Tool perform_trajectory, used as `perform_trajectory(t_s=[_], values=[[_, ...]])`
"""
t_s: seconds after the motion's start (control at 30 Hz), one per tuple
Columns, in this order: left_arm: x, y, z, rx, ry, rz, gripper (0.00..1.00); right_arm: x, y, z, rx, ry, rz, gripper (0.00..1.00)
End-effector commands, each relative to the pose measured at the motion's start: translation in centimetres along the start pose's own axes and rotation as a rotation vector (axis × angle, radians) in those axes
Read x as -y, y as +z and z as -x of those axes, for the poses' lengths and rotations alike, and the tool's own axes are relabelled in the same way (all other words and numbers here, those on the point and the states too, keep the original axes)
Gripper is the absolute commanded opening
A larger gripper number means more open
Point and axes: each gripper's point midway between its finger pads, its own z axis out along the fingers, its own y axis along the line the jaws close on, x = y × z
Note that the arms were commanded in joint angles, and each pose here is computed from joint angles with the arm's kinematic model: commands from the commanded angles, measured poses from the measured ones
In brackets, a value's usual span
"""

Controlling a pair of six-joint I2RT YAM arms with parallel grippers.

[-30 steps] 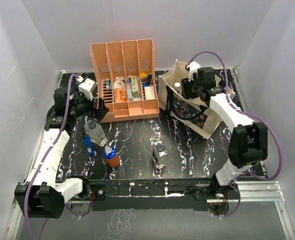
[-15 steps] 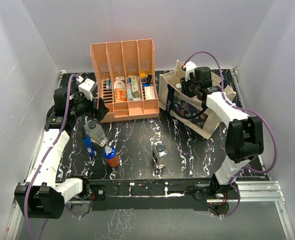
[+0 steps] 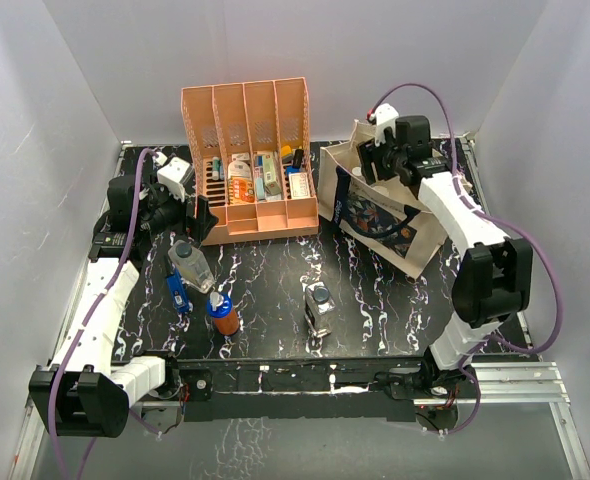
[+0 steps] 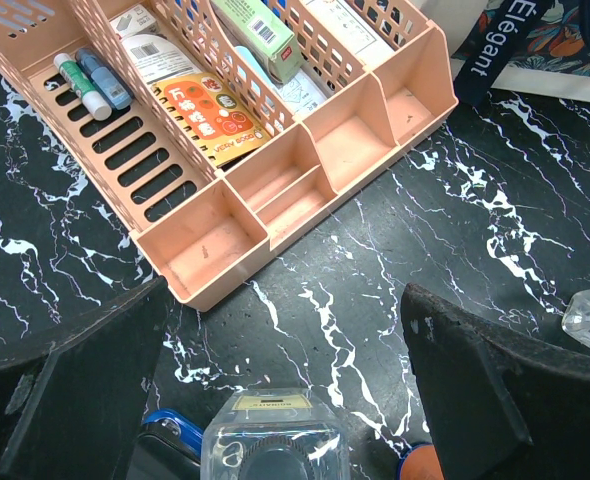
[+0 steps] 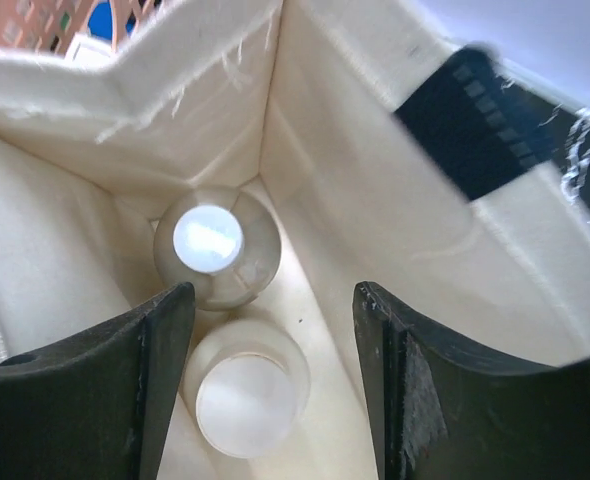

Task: Place the personal care products into the canvas bag
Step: Place the care product in the canvas bag, then move the canvas bag to the center of the board.

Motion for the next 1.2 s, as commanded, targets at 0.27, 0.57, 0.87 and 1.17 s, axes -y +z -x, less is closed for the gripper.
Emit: perform_trajectory(t_s=[0.27,0.57,0.87,1.17], values=[[0.8,-0.4,0.7,0.029,0.021,-0.032,0.97,3.6,-11.3,7.3,0.172,-0.131,-0.205,0.70],[0.9,-0.2,0.9,0.036,0.017,-0.042,0.97,-2.1,-17.8,4.1,0.142,-0.278,0.040,0.83],[1.1,-0.4,0.8,0.041,0.015,-0.046,0.97,-3.3,-16.4,-1.1,0.000,-0.313,0.123,0.84],[1.0,-0.4,0.7,0.038,0.019,-0.044,0.97,-3.2,-14.2,-2.9,-0.081,-0.317,0.145,0.66]])
